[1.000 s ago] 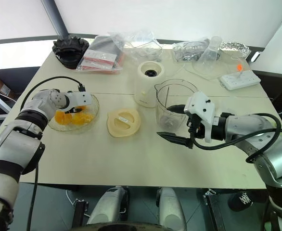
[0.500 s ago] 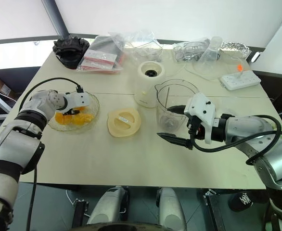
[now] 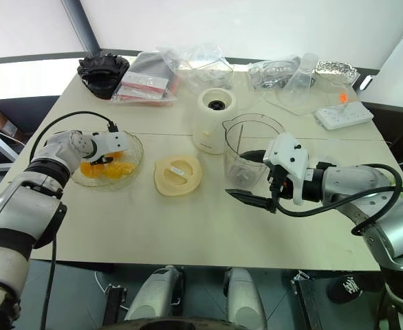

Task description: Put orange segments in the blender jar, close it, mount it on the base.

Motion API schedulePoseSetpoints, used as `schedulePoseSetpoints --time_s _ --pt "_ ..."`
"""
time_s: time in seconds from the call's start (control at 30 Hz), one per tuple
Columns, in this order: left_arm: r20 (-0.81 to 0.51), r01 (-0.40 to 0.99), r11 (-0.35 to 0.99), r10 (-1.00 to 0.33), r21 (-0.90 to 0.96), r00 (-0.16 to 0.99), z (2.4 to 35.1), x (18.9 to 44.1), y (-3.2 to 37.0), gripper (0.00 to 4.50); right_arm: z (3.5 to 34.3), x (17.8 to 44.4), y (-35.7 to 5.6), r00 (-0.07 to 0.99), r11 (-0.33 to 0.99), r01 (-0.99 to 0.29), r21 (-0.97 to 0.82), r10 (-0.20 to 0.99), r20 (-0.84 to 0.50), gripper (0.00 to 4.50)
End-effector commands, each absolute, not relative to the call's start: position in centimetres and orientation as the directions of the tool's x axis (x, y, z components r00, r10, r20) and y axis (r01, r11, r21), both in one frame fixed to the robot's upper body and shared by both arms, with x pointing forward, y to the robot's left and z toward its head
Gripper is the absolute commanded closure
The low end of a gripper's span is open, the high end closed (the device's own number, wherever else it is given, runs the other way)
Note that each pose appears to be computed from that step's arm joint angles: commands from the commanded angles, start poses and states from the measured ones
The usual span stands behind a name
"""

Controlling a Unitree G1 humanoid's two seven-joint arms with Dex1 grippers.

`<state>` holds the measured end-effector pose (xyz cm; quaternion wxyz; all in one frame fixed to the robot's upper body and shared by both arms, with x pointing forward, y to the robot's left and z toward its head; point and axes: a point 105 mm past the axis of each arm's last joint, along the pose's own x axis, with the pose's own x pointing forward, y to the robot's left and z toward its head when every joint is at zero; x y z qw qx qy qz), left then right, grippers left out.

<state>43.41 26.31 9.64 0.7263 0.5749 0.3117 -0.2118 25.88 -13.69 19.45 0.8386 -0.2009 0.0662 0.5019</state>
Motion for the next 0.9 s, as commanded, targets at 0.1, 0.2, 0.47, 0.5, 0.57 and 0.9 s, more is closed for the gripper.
schedulePoseSetpoints --time_s 0.1,0.2,0.47,0.5,0.57,0.9 --pt "-0.721 0.686 0.261 0.063 0.679 0.690 8.67 42.88 26.75 2.22 19.49 25.88 -13.85 0.500 0.422 -0.861 -0.285 0.805 -0.318 0.00" --pt "-0.719 0.684 0.261 0.063 0.681 0.692 8.68 42.91 26.73 2.55 19.48 25.92 -13.81 0.499 0.421 -0.861 -0.284 0.806 -0.317 0.00" --pt "-0.721 0.687 0.261 0.061 0.679 0.690 8.58 42.85 26.73 2.55 19.41 25.87 -13.79 0.497 0.419 -0.863 -0.282 0.807 -0.319 0.00" --pt "-0.724 0.690 0.262 0.059 0.675 0.687 8.53 42.80 26.73 2.55 19.39 25.87 -13.78 0.496 0.419 -0.863 -0.282 0.807 -0.319 0.00" --pt "-0.723 0.688 0.264 0.058 0.676 0.688 8.51 42.80 26.74 2.55 19.38 25.89 -13.77 0.497 0.419 -0.863 -0.283 0.807 -0.320 0.00" --pt "-0.701 0.665 0.276 0.052 0.694 0.711 8.84 43.00 26.82 2.55 19.35 25.84 -13.75 0.496 0.419 -0.864 -0.281 0.807 -0.320 0.00"
